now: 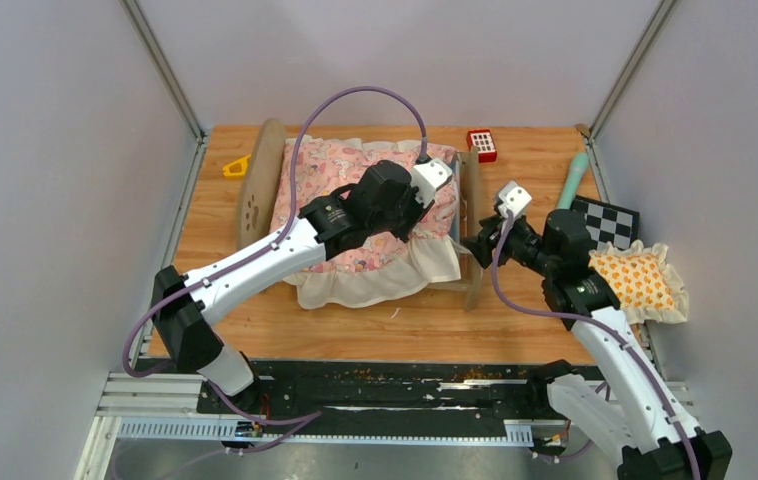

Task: Set up the pet bed
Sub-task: Cross the ropes on the bed frame.

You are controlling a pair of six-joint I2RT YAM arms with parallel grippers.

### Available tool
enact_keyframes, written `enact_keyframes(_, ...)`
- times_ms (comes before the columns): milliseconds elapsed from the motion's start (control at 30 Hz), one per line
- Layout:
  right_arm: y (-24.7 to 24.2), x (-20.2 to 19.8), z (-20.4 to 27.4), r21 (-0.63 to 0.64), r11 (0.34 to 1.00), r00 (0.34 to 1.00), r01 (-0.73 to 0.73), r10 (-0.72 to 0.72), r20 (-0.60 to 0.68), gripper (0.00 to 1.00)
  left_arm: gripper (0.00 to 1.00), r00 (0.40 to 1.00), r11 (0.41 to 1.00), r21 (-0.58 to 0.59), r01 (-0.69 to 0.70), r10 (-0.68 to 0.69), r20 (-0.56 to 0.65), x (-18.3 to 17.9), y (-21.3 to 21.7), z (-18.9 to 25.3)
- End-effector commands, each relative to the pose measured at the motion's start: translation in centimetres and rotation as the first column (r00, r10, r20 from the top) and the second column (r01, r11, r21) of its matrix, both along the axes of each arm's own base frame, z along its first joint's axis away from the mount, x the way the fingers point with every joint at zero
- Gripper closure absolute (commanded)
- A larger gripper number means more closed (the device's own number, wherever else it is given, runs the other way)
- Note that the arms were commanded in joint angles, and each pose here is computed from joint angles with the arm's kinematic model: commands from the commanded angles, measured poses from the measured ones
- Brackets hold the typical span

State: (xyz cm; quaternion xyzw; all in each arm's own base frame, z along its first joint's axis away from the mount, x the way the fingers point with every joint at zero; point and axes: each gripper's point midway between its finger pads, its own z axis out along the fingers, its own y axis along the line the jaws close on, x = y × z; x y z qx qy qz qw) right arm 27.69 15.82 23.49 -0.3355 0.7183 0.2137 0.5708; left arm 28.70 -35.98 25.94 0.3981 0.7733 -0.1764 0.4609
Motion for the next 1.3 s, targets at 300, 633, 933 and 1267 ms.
enact_keyframes(300,0.1,-2.4,0.4,-0.032,0.997,0.998,-0.065,0.064,-0.025,0.43,1.0,0.999,0.999,-0.05,0.014,-0.012,0.043,-0.1,0.1,2.5)
enact_keyframes(633,-0.3,-0.4,-0.5,-0.04,0.999,1.0,-0.005,0.004,-0.022,0.43,1.0,0.999,0.999,-0.046,0.011,-0.009,0.043,-0.2,0.3,2.4)
enact_keyframes(933,-0.3,0.7,-0.6,-0.037,0.999,1.0,0.019,-0.02,-0.011,0.43,1.0,0.999,0.999,-0.047,0.013,-0.011,0.044,-0.1,0.2,2.4)
enact_keyframes(1267,-0.1,0.9,0.3,-0.023,1.0,1.0,0.017,-0.017,0.009,0.43,1.0,0.999,0.999,-0.046,0.013,-0.012,0.042,-0.1,0.2,2.3)
